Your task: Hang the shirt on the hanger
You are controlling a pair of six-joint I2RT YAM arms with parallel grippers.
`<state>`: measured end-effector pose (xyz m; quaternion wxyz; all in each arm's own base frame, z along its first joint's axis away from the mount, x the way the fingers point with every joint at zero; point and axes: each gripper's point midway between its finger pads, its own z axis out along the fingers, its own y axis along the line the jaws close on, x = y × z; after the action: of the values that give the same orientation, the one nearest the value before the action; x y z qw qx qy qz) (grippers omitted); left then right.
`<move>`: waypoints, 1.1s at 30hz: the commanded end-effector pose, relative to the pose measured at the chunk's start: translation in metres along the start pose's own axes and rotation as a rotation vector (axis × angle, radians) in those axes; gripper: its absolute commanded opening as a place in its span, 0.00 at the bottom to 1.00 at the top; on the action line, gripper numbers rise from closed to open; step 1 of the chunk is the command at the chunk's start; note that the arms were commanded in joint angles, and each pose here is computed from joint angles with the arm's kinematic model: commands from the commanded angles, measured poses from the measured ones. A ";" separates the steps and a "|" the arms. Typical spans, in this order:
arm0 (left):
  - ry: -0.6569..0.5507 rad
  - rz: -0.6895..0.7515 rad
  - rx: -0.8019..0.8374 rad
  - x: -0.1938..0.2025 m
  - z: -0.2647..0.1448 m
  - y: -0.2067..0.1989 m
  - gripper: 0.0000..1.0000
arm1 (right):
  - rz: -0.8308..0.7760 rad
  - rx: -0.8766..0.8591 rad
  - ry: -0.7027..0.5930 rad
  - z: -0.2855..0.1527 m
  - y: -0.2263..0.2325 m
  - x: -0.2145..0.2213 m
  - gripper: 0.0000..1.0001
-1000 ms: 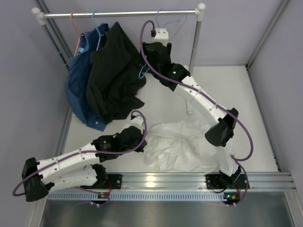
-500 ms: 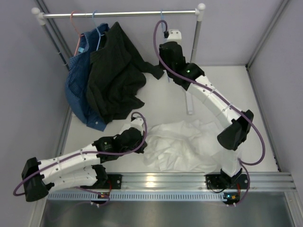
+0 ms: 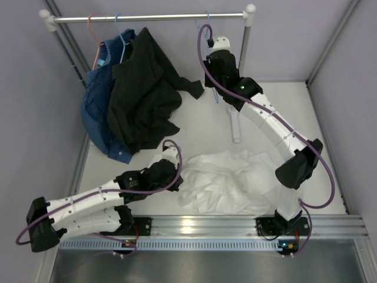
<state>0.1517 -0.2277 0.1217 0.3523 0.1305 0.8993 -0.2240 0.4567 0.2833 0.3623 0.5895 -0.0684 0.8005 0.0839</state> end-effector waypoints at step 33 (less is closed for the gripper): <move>-0.062 -0.039 0.035 -0.013 -0.002 -0.007 0.00 | -0.126 0.026 -0.029 -0.031 -0.036 -0.015 0.01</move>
<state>0.1527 -0.2278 0.1252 0.3584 0.1239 0.8963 -0.2300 0.4424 0.2573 0.3758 0.5987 -0.1151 0.7909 0.0531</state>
